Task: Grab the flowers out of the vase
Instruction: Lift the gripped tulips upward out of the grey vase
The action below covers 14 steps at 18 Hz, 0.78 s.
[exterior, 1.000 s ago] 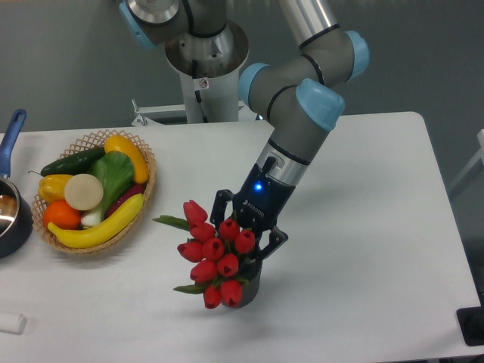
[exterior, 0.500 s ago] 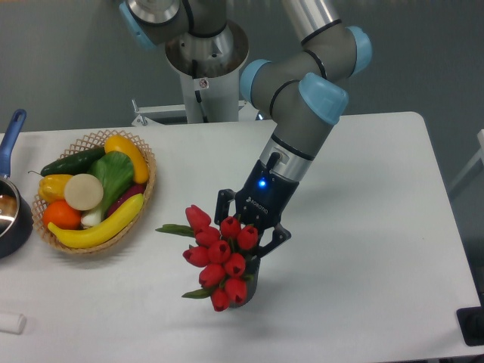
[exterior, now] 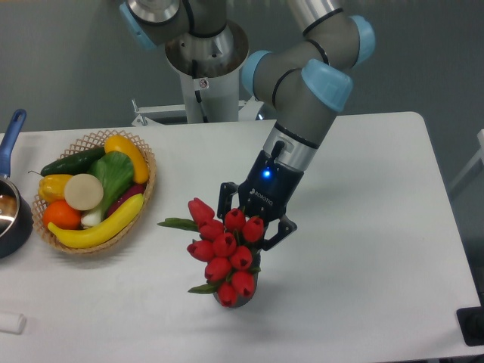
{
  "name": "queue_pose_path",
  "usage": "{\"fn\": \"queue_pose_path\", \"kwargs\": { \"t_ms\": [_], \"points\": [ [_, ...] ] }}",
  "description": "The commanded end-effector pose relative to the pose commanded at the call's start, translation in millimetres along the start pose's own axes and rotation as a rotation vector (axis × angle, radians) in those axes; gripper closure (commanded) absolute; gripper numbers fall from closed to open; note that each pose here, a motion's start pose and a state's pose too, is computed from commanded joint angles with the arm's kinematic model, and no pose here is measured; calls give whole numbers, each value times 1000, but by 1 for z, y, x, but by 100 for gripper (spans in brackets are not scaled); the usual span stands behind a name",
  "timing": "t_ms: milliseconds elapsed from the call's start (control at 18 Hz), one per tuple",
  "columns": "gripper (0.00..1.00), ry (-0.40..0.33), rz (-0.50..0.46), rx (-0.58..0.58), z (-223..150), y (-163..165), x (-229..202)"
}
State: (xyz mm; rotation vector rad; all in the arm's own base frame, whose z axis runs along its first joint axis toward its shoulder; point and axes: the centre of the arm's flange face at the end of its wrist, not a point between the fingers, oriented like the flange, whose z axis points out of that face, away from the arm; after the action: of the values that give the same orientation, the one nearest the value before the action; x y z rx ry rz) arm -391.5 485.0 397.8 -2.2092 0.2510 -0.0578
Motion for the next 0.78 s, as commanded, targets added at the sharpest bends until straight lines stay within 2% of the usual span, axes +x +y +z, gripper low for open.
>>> {"fn": "queue_pose_path", "kwargs": {
  "t_ms": [222,389,778],
  "points": [
    [53,-26,-8,31,-23,-23,8],
    [53,-19,-25,74,-35,-39,17],
    [53,-58,-53,112,-59,-74,9]
  ]
}}
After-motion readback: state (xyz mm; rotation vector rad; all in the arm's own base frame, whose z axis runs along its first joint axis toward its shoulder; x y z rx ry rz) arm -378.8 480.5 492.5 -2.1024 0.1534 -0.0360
